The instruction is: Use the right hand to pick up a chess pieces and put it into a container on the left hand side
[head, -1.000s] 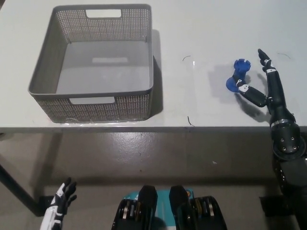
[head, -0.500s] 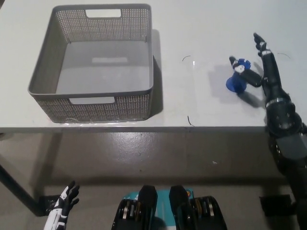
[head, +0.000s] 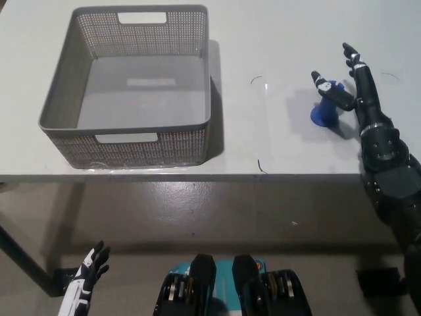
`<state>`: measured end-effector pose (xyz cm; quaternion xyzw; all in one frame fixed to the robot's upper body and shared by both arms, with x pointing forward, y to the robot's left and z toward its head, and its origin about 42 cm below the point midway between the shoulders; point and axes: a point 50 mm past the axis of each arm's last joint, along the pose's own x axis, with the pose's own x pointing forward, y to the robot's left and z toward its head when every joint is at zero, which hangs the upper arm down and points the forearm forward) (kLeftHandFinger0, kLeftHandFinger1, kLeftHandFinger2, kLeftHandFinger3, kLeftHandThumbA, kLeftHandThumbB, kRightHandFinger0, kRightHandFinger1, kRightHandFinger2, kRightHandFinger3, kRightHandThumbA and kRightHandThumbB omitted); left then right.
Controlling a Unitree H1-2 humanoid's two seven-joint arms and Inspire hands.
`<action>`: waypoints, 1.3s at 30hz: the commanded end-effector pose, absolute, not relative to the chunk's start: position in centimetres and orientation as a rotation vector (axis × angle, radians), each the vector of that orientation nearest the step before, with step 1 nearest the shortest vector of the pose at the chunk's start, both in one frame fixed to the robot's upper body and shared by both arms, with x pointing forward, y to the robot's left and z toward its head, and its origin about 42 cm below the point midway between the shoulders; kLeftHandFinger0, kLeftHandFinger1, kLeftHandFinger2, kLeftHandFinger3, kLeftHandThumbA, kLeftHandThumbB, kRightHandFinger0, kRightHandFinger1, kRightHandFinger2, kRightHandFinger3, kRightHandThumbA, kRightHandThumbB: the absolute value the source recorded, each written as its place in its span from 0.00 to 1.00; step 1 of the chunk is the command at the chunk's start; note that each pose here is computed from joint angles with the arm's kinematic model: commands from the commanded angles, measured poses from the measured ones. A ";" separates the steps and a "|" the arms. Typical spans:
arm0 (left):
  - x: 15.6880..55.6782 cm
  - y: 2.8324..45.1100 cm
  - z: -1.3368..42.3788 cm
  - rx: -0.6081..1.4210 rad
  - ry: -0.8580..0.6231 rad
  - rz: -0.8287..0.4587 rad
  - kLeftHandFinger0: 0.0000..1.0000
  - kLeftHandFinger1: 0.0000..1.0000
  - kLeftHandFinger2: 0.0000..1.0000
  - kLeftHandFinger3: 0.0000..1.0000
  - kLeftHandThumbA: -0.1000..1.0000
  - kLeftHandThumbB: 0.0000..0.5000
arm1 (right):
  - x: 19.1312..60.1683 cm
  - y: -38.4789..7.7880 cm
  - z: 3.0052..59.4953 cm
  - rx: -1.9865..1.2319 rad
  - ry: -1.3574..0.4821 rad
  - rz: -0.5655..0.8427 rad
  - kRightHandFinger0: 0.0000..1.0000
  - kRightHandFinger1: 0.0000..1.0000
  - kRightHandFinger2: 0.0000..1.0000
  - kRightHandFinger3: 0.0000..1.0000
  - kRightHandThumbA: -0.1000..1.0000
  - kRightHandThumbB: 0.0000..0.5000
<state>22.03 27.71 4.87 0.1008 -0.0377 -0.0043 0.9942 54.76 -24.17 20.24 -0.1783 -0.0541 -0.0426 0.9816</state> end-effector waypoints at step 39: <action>22.6 29.0 6.4 0.209 -0.147 -0.014 1.00 1.00 1.00 1.00 1.00 0.15 | 57.8 -23.1 24.6 -0.298 0.135 -0.133 0.75 0.76 0.73 0.56 0.41 0.69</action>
